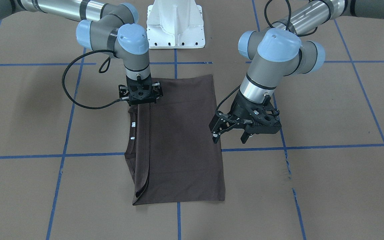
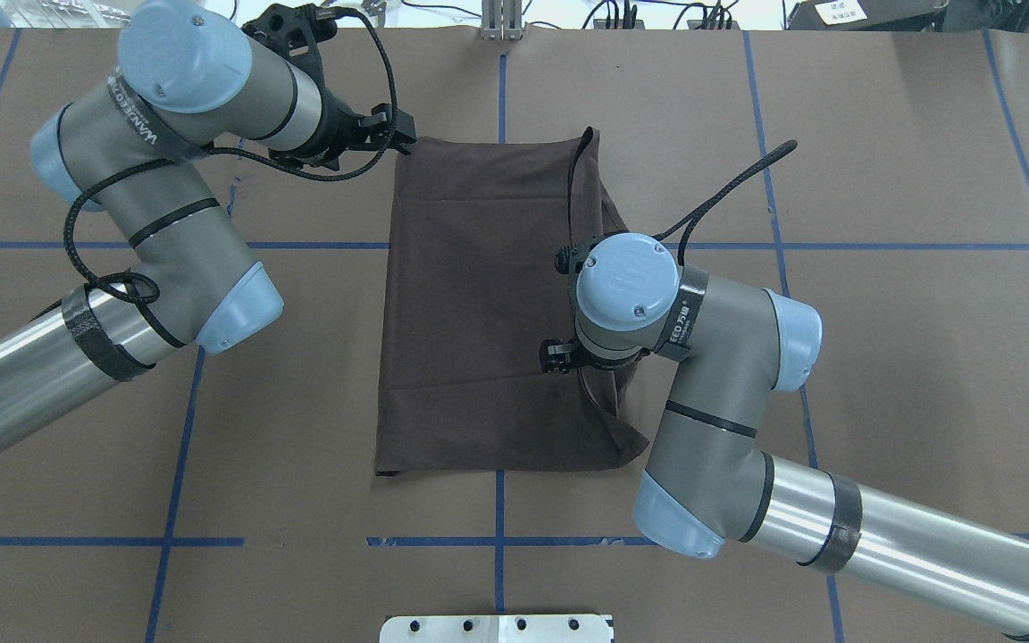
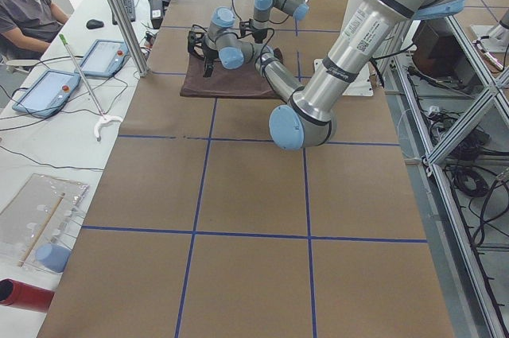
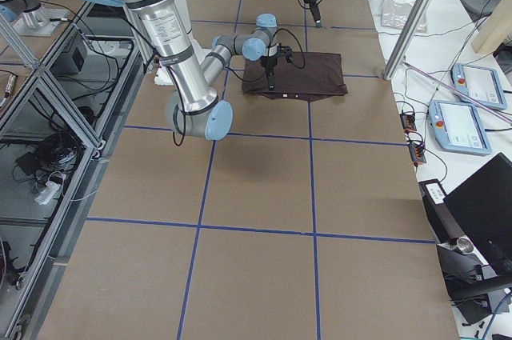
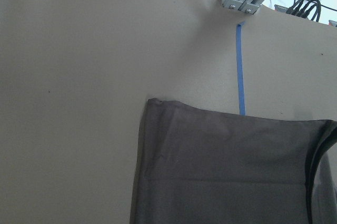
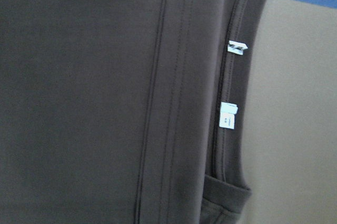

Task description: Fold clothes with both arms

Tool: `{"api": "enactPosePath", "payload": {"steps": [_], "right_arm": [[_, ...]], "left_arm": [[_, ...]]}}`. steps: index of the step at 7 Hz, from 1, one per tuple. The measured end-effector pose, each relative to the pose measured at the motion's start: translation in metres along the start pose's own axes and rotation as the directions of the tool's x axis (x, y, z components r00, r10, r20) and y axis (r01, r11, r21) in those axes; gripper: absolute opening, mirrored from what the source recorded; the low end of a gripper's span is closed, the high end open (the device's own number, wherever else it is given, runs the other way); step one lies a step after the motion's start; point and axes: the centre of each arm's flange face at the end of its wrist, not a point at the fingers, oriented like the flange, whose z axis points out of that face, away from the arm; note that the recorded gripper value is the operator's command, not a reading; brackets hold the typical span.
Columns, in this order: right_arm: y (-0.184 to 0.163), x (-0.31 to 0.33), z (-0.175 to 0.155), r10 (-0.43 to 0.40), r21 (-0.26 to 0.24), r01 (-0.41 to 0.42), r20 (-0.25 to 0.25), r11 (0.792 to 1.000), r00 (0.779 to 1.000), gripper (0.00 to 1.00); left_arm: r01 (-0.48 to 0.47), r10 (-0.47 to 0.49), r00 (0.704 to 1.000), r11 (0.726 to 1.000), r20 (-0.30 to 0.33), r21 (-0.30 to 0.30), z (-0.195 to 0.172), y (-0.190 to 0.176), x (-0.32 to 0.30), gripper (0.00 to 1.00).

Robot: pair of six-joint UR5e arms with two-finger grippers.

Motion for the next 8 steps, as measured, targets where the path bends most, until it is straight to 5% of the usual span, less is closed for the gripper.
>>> {"api": "enactPosePath", "payload": {"steps": [8], "right_arm": [[0.027, 0.012, 0.027, 0.002, -0.1, -0.011, -0.093, 0.995, 0.996, 0.98]], "left_arm": [[0.001, -0.001, 1.0, 1.0, -0.003, 0.0, 0.0, 0.0, 0.001, 1.0]]}}
